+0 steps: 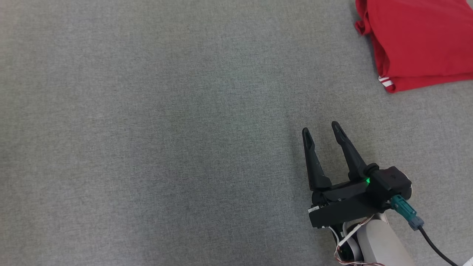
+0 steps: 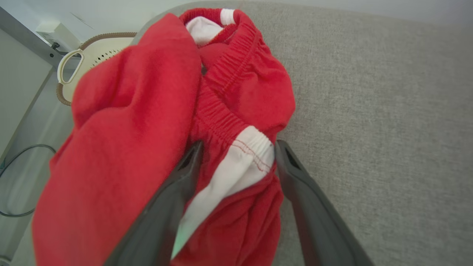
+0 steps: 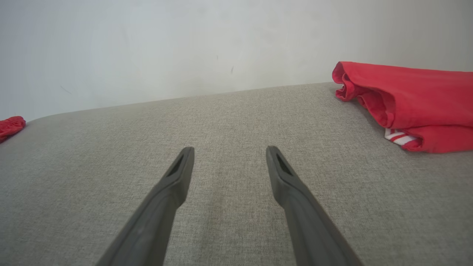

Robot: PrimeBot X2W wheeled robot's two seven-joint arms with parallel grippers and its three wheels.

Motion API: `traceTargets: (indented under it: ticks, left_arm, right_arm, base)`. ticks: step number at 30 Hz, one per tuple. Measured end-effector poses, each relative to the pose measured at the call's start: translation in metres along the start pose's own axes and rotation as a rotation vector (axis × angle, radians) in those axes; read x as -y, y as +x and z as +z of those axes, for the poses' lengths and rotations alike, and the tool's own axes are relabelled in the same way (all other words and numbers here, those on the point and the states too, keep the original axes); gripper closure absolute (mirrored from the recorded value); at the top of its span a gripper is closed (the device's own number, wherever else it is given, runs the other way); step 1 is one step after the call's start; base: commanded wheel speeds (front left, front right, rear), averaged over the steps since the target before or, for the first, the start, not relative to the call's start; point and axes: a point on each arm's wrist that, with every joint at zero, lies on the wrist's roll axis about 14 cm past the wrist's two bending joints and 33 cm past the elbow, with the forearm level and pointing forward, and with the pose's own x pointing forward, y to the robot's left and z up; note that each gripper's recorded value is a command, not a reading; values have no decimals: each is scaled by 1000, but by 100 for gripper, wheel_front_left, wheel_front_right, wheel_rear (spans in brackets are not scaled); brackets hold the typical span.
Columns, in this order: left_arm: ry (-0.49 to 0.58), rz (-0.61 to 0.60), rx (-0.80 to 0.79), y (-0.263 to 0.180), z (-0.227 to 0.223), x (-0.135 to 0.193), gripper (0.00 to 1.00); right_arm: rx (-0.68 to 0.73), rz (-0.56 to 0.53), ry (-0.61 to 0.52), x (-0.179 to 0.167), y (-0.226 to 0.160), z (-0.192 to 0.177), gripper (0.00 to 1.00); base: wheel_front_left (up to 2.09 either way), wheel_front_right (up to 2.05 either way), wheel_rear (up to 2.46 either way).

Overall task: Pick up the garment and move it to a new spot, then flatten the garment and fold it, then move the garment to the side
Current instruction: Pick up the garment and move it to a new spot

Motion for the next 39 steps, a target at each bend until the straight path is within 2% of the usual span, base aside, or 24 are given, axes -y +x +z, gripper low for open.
traceTargets:
  ticks: [5, 8, 9, 10, 18, 28, 39]
  left_arm:
    - [-5, -11, -118, 3, -25, 5, 0]
    - [26, -9, -134, 3, -28, 4, 0]
    - [30, -1, -123, 3, -26, 2, 22]
    - [39, 4, -117, 3, -24, 1, 100]
    - [81, -8, 18, -7, 7, 1, 100]
    - [116, -86, 370, -52, 118, 26, 100]
    - [210, -294, 668, -118, 205, 107, 100]
  right_arm:
    - [-4, -5, -1, 3, 1, -2, 0]
    - [-3, -5, 2, 2, 1, -1, 0]
    - [-3, -5, 3, 2, 1, -1, 0]
    - [-3, -5, 3, 2, 1, -1, 0]
    - [14, 0, -1, 0, 0, 7, 0]
    - [63, 31, -1, -17, -8, 29, 0]
    - [105, 33, 11, -24, -20, 48, 0]
  base:
    - [0, 0, 0]
    - [0, 0, 0]
    - [0, 0, 0]
    - [0, 0, 0]
    - [0, 0, 0]
    - [0, 0, 0]
    - [0, 0, 0]
